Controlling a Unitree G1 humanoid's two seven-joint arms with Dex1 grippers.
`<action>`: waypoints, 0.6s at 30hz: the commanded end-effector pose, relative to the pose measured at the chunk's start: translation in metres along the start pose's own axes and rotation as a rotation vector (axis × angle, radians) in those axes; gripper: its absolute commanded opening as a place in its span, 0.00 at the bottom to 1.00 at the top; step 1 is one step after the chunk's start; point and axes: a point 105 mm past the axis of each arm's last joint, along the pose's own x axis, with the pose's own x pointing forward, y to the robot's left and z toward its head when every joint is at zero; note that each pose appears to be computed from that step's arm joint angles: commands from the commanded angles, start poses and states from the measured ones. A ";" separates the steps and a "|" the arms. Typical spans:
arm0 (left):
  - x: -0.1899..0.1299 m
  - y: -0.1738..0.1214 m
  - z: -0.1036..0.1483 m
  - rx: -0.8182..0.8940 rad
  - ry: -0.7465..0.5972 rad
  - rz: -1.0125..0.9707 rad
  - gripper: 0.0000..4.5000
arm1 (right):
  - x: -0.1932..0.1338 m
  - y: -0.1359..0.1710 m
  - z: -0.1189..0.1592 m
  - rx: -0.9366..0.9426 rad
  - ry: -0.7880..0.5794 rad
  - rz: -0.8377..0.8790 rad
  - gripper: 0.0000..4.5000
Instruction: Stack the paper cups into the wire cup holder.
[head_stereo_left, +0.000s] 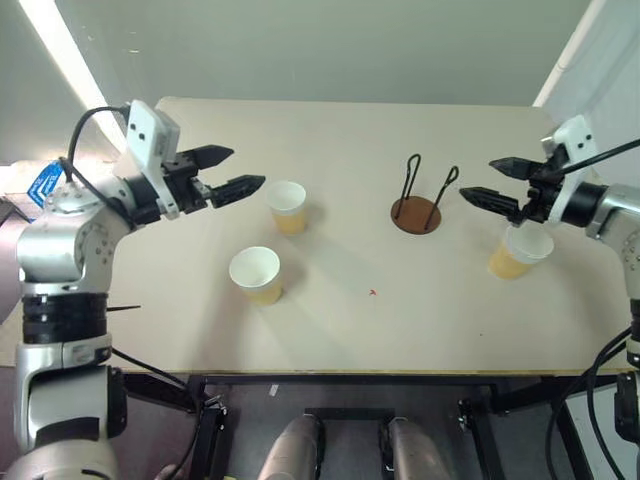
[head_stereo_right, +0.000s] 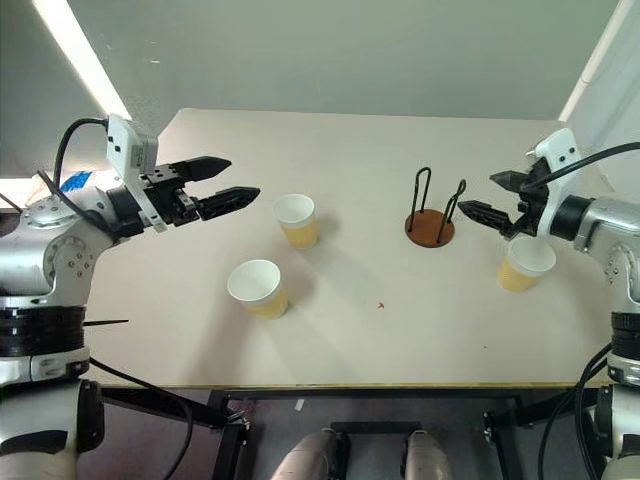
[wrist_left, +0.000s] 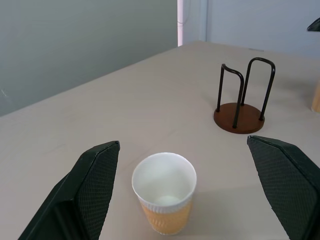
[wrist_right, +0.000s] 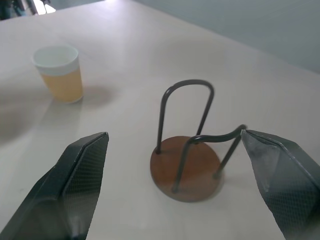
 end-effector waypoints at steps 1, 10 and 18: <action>0.008 0.002 0.012 0.042 -0.033 -0.022 1.00 | -0.011 0.000 0.022 -0.026 -0.057 -0.013 0.99; 0.035 0.001 0.011 0.028 -0.057 -0.095 1.00 | -0.005 0.017 0.023 0.040 -0.138 -0.011 0.99; 0.042 0.000 0.011 0.042 -0.066 -0.126 1.00 | -0.012 0.018 0.008 -0.047 -0.036 -0.104 0.99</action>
